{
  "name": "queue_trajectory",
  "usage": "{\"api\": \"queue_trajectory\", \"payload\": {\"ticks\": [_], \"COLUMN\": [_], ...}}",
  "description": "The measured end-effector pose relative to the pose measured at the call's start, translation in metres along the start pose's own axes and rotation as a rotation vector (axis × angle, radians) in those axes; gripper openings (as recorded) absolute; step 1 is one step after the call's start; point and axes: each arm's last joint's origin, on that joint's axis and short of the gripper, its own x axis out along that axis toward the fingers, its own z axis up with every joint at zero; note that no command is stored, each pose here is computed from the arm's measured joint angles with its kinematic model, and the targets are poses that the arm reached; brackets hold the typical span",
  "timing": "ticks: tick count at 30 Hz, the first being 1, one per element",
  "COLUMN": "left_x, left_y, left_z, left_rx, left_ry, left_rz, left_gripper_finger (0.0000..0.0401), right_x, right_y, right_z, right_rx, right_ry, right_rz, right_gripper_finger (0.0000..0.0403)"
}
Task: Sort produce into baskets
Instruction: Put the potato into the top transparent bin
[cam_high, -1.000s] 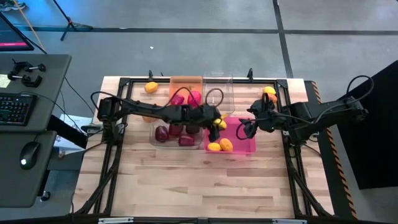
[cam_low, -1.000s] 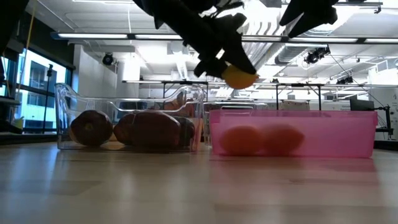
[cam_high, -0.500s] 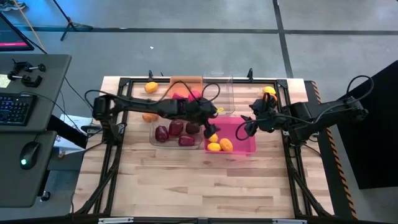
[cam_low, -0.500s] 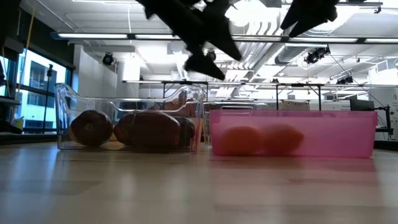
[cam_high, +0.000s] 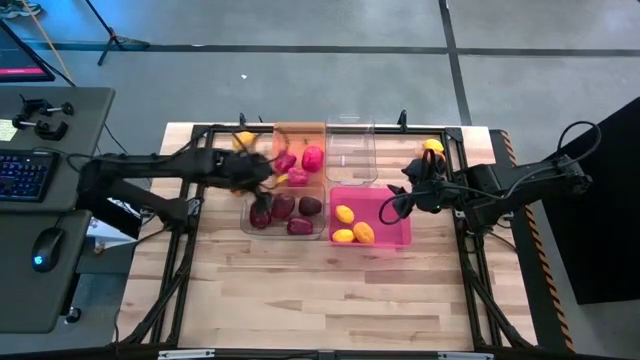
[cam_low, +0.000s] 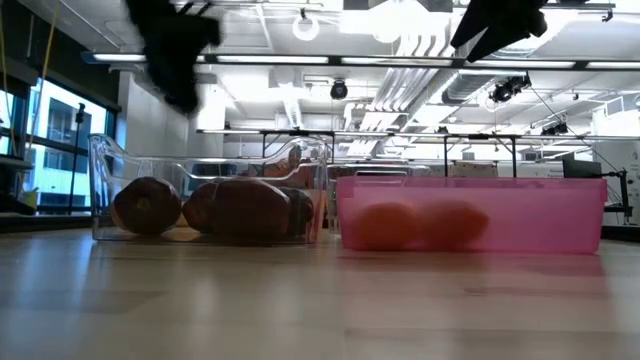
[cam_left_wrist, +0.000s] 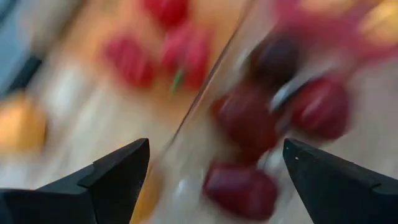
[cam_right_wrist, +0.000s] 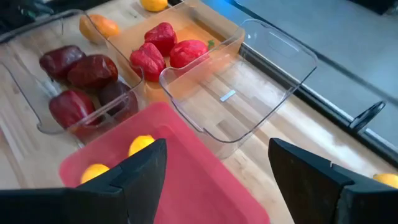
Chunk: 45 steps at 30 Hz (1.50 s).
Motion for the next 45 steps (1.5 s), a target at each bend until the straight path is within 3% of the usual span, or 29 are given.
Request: {"api": "queue_trajectory", "payload": {"ticks": [4, 7, 11, 18, 26, 32, 40, 45], "left_x": [0.021, 0.020, 0.012, 0.017, 0.056, 0.068, 0.084, 0.093], "left_y": [0.029, 0.045, 0.061, 0.089, 0.095, 0.098, 0.097, 0.101], "left_z": [-0.043, -0.046, -0.036, -0.046, -0.068, -0.065, -0.065, -0.065], "left_rx": [-0.162, -0.247, -0.259, -0.332, -0.358, -0.354, -0.350, -0.456], "left_ry": [0.142, 0.139, 0.049, 0.090, 0.225, 0.179, 0.258, 0.286], "left_rz": [0.066, 0.037, 0.022, 0.109, 0.130, 0.081, 0.072, 0.091], "left_gripper_finger": [0.0356, 0.0356, 0.0356, 0.0356, 0.0356, 0.0356, 0.0356, 0.0356], "right_x": [0.000, 0.001, 0.006, 0.024, 0.048, 0.050, 0.049, 0.049], "right_y": [0.001, 0.003, 0.009, 0.027, 0.048, 0.050, 0.051, 0.051], "right_z": [0.002, 0.004, 0.008, 0.004, -0.005, -0.006, -0.006, -0.006], "right_rx": [0.069, 0.123, 0.166, 0.211, 0.186, 0.181, 0.176, 0.177], "right_ry": [-0.019, -0.060, -0.089, -0.016, 0.078, 0.084, 0.094, 0.112], "right_rz": [0.004, -0.008, -0.009, 0.026, 0.048, 0.046, 0.062, 0.080], "right_gripper_finger": [0.0271, 0.0271, 0.0271, 0.0271, 0.0271, 0.0271, 0.0271, 0.0271]}}
